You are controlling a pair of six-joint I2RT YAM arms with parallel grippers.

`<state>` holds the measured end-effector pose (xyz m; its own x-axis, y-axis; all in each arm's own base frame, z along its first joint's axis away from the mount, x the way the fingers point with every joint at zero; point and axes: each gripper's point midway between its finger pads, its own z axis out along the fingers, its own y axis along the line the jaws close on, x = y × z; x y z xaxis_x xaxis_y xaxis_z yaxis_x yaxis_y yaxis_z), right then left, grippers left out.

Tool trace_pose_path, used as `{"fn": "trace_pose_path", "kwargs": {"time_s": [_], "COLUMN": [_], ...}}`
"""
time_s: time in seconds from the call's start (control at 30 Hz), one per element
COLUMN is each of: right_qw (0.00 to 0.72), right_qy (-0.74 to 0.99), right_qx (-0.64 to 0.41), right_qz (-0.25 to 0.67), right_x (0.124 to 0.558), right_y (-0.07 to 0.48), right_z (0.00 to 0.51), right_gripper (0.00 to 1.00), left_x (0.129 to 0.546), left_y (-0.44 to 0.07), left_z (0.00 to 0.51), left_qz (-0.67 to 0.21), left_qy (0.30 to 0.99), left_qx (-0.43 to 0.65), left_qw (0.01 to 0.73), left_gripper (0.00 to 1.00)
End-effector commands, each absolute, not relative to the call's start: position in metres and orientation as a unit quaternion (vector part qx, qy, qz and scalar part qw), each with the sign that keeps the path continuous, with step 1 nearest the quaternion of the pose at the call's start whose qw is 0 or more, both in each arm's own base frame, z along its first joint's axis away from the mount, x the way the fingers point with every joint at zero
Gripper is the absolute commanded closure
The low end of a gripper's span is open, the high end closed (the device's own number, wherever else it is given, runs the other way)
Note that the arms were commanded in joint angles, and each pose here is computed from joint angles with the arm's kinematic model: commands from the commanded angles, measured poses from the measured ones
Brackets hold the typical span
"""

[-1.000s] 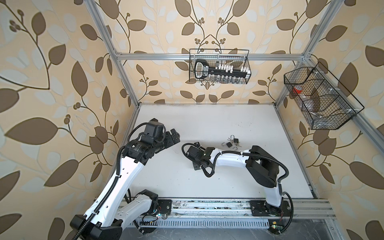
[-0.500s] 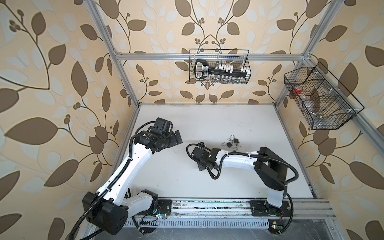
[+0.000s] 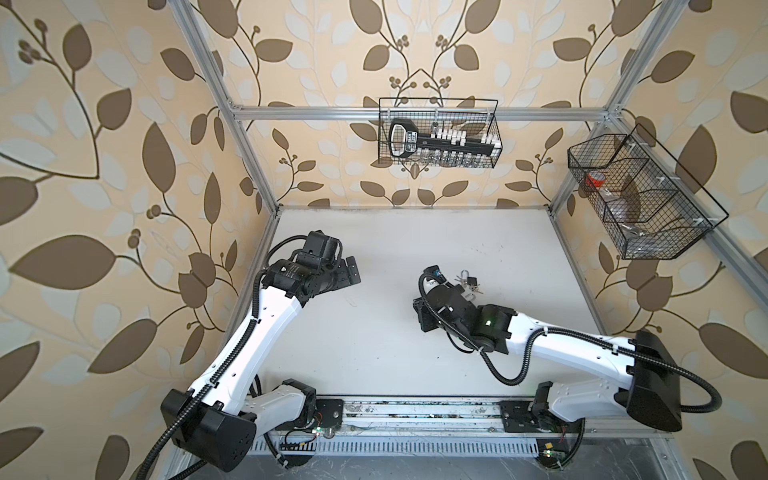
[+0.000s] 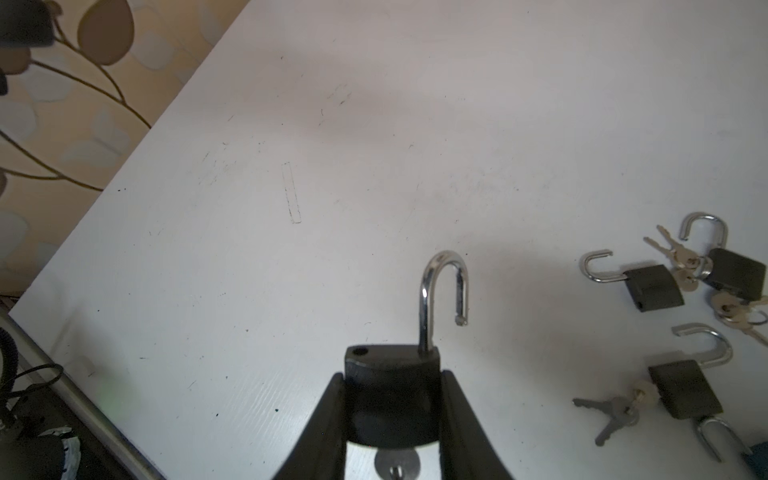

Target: Lock with the key

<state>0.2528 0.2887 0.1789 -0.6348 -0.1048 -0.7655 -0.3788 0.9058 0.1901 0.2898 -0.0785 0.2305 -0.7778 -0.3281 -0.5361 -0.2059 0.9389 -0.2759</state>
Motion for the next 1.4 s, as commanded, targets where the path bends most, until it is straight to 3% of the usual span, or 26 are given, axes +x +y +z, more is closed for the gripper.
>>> {"fn": "trace_pose_path", "kwargs": {"time_s": [0.0, 0.23, 0.4, 0.73, 0.93, 1.37], "right_qw": [0.418, 0.450, 0.447, 0.397, 0.376, 0.360], "right_qy": [0.867, 0.800, 0.773, 0.692, 0.667, 0.655], "right_qx": [-0.173, -0.312, -0.365, -0.424, -0.431, -0.428], "right_qz": [0.211, 0.245, 0.265, 0.429, 0.478, 0.509], "right_x": [0.256, 0.229, 0.224, 0.206, 0.195, 0.190], "right_y": [0.290, 0.293, 0.288, 0.291, 0.301, 0.305], "right_z": [0.202, 0.244, 0.261, 0.303, 0.317, 0.331], "right_gripper": [1.00, 1.00, 1.00, 1.00, 1.00, 1.00], "left_x": [0.298, 0.299, 0.289, 0.245, 0.219, 0.187], "left_y": [-0.077, -0.126, -0.160, -0.219, -0.250, -0.274], "left_z": [0.250, 0.271, 0.313, 0.378, 0.375, 0.376], "left_qz": [-0.114, -0.258, -0.367, -0.546, -0.558, -0.582], "left_qy": [0.920, 0.886, 0.817, 0.679, 0.665, 0.640], "left_qx": [-0.131, -0.056, 0.029, 0.213, 0.287, 0.353], "left_qw": [0.352, 0.381, 0.444, 0.442, 0.405, 0.356], "left_gripper": [0.01, 0.01, 0.01, 0.01, 0.03, 0.32]}}
